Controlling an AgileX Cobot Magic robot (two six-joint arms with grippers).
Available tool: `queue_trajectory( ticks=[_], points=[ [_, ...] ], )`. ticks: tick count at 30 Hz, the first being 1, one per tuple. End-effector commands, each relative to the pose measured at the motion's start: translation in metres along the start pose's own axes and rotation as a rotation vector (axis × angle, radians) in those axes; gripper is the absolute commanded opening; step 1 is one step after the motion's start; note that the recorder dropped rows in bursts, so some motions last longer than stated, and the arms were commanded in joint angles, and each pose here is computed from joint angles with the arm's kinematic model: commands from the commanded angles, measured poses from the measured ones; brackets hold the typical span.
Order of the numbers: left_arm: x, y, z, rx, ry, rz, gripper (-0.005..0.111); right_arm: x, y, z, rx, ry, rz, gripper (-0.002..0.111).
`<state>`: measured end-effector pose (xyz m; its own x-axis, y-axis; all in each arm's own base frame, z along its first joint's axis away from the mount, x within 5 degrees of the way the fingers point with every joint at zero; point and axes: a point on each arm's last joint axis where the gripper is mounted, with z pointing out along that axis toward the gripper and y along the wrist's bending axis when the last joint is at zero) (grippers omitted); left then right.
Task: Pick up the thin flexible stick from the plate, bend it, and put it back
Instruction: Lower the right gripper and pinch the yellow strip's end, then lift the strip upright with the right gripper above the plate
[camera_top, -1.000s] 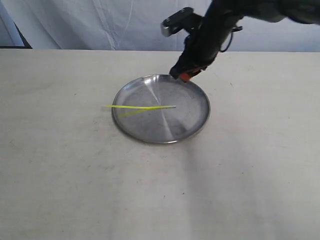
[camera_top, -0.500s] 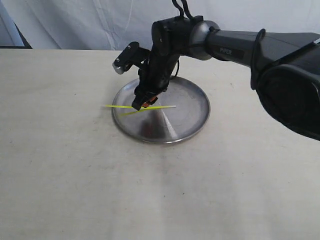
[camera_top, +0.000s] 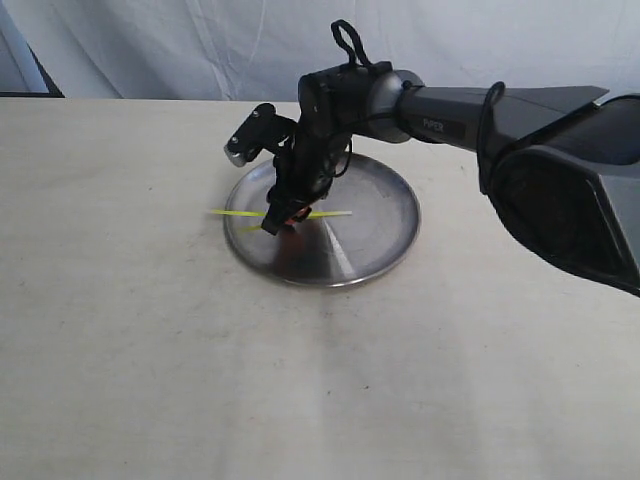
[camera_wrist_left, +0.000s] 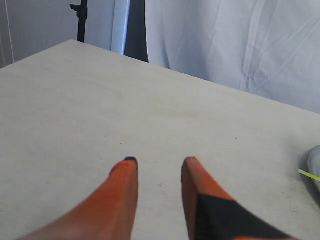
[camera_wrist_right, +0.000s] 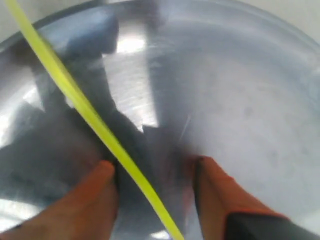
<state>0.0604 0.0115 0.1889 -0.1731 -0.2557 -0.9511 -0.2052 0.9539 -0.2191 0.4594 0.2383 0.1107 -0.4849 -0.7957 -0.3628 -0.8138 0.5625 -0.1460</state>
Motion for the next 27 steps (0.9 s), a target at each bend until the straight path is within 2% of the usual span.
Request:
queue_trajectory(
  ticks=[1, 5, 11, 19, 23, 27],
  points=[
    [0.001, 0.0, 0.0, -0.003, -0.002, 0.0, 0.031, 0.006, 0.0, 0.012, -0.001, 0.033, -0.016, 0.027],
    [0.001, 0.0, 0.0, -0.003, -0.002, 0.0, 0.031, 0.009, 0.003, 0.014, -0.022, 0.056, -0.004, -0.001],
    [0.001, 0.0, 0.0, -0.003, -0.002, 0.0, 0.031, -0.001, 0.001, -0.008, -0.025, 0.01, 0.021, -0.001],
    [0.001, 0.0, 0.0, -0.003, -0.002, 0.0, 0.031, -0.02, -0.007, -0.068, 0.031, -0.081, 0.01, -0.001],
    [0.001, 0.0, 0.0, -0.003, -0.002, 0.0, 0.031, -0.012, -0.005, -0.073, 0.0, 0.006, 0.022, -0.001],
    [0.001, 0.0, 0.0, -0.003, -0.002, 0.0, 0.031, 0.007, -0.01, -0.056, -0.044, 0.119, 0.135, -0.001]
  ],
)
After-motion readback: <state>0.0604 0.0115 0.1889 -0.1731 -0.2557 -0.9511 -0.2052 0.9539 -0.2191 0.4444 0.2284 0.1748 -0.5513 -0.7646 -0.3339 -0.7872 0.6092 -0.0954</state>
